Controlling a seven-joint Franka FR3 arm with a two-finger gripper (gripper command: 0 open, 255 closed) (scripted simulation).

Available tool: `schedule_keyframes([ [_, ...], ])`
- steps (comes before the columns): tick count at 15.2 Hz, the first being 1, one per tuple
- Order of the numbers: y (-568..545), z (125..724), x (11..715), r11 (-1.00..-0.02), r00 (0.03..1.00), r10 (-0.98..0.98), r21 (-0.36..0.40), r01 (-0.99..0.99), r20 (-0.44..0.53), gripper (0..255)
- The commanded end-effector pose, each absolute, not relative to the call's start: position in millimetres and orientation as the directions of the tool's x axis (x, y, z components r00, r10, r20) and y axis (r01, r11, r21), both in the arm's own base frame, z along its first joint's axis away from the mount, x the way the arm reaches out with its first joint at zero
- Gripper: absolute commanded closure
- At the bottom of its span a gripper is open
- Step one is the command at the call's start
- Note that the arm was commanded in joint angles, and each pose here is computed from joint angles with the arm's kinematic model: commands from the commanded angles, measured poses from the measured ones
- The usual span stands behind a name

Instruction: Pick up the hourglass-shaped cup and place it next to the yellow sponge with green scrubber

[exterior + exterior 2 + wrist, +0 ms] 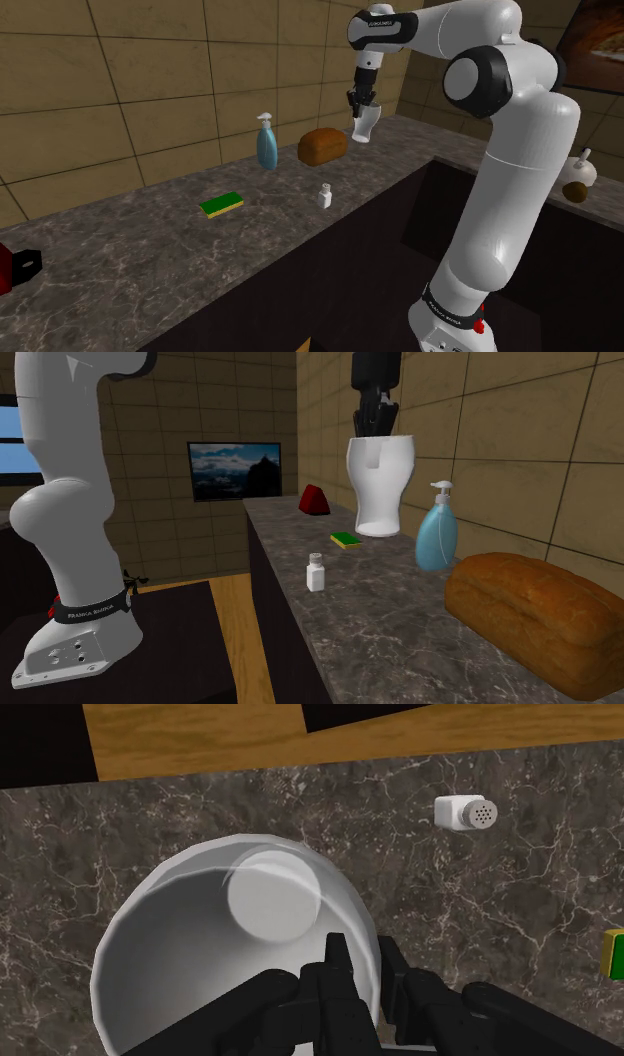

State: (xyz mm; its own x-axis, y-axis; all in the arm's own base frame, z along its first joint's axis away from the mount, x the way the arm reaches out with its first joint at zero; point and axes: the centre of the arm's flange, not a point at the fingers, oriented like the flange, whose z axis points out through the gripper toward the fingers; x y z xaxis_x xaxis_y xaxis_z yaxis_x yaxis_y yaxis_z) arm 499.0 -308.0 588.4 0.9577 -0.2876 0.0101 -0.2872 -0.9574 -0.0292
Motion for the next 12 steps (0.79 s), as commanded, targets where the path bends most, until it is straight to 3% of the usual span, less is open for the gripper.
schedule_keyframes([
  [1, -282.0, 587.9, 509.7, -0.957, 0.957, -0.289, -0.029, -0.288, 0.011, 255],
  [12, -151.9, 588.5, 574.2, -0.957, 0.957, -0.289, -0.029, -0.288, 0.011, 255],
])
